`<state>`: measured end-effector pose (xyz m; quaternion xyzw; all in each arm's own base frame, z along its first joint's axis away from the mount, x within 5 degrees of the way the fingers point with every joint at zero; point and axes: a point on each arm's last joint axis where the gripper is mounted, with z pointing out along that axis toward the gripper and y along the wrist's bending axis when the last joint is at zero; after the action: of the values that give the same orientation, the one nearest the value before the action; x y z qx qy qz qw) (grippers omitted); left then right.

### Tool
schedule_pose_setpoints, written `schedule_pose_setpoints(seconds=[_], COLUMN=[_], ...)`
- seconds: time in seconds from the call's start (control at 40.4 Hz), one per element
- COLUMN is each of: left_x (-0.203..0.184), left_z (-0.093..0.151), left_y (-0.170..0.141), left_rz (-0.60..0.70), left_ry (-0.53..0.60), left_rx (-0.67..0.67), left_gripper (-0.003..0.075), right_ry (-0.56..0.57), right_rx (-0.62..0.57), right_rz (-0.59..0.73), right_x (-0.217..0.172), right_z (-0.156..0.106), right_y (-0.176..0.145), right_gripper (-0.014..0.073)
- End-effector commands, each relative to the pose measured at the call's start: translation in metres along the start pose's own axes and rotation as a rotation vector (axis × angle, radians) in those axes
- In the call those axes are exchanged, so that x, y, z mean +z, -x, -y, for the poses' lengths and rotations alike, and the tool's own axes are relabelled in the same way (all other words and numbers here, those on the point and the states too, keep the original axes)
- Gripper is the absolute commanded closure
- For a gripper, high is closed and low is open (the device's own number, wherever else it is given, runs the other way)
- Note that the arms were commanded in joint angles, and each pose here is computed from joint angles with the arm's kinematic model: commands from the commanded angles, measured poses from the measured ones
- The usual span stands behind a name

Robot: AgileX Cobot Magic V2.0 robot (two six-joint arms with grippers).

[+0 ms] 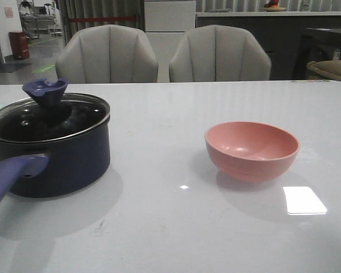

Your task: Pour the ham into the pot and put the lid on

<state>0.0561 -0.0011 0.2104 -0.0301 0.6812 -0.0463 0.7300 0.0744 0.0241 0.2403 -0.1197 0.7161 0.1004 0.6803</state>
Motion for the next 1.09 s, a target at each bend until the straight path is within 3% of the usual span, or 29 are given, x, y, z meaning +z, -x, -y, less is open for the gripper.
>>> schedule_pose_setpoints(seconds=[0.0,0.371,0.495,1.065], left_x=[-0.001,-0.001,-0.001,-0.001], left_z=[0.0,0.0,0.0,0.0], left_y=[0.001,0.001,0.001,0.001], left_rz=[0.081,0.081,0.081,0.081], left_ry=[-0.003,-0.003,-0.003,-0.003], left_rx=[-0.007,-0.007,-0.007,-0.007], left_gripper=[0.0589,0.0589,0.0589,0.0589], right_ry=[-0.041,-0.195,-0.23,-0.234], right_rx=[-0.088,-0.086,-0.077,-0.077], right_rz=[0.097,0.205,0.178,0.178], right_x=[-0.001,-0.025,-0.024,-0.024], right_z=[0.003,0.009,0.011,0.011], right_y=[0.014,-0.02,-0.031,-0.031], right_gripper=[0.0435,0.0435,0.0435,0.0435])
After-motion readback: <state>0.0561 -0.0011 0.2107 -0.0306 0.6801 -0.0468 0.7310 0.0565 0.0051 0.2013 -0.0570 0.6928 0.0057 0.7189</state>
